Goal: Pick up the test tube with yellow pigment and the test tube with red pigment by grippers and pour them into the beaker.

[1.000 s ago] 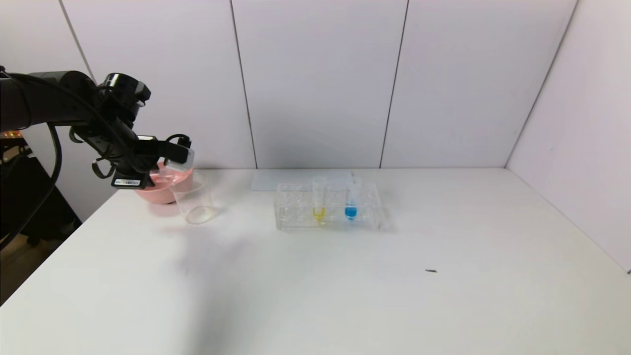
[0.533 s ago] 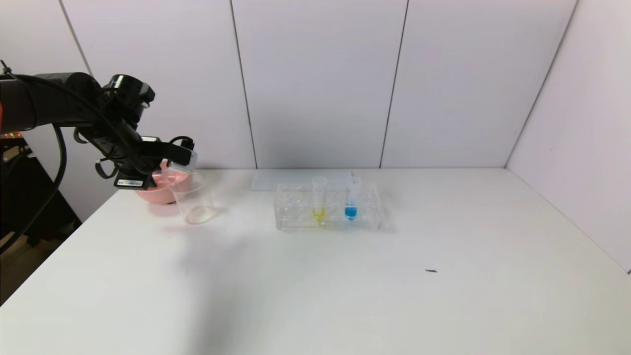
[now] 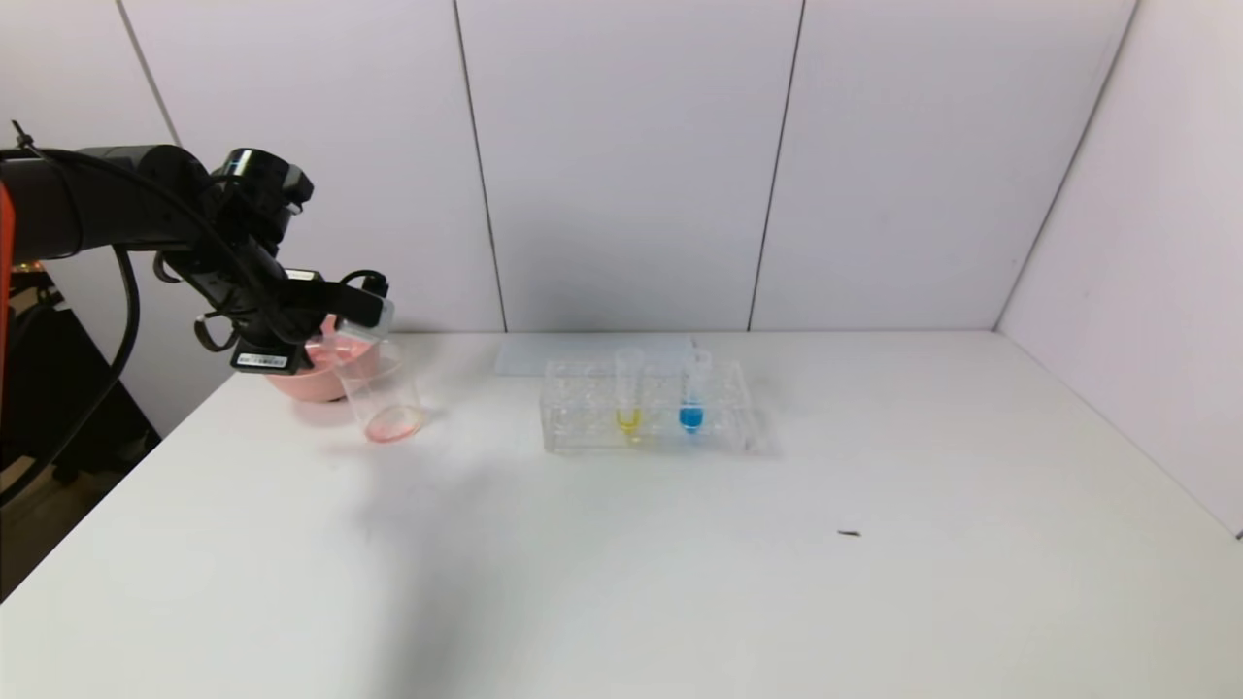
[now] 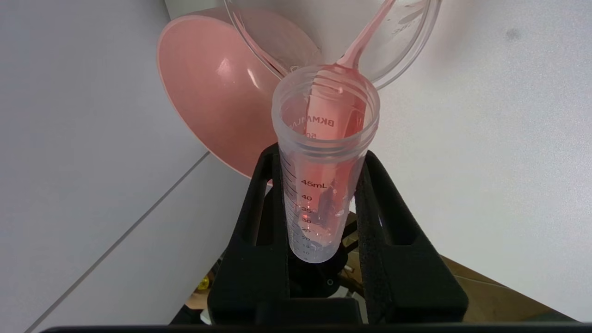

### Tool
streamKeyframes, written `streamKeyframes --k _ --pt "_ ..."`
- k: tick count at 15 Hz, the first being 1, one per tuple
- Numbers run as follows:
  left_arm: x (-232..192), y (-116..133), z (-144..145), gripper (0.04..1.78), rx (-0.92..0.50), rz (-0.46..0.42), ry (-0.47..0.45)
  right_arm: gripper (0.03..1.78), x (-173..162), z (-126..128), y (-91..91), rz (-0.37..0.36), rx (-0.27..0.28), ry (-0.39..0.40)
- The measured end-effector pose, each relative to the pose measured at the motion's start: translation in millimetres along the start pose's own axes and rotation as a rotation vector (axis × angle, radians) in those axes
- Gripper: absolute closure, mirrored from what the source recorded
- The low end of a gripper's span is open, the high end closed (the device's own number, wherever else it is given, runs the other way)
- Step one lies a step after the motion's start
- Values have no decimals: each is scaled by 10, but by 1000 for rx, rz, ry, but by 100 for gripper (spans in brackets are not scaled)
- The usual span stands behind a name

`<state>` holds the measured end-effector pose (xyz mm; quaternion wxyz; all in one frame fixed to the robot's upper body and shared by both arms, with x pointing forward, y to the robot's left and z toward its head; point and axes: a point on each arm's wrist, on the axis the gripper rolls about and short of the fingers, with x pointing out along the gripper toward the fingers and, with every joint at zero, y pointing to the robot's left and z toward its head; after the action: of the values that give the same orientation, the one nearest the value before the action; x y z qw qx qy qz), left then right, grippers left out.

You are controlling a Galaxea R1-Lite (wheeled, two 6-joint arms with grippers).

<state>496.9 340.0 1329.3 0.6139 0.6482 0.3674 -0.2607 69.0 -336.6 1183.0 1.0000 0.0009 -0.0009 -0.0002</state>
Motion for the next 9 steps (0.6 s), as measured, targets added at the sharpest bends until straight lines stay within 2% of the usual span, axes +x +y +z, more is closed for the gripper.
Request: streamKeyframes --k 9 --pt "-10 6 26 138 13 5 22 11 0 -1 0 1 0 0"
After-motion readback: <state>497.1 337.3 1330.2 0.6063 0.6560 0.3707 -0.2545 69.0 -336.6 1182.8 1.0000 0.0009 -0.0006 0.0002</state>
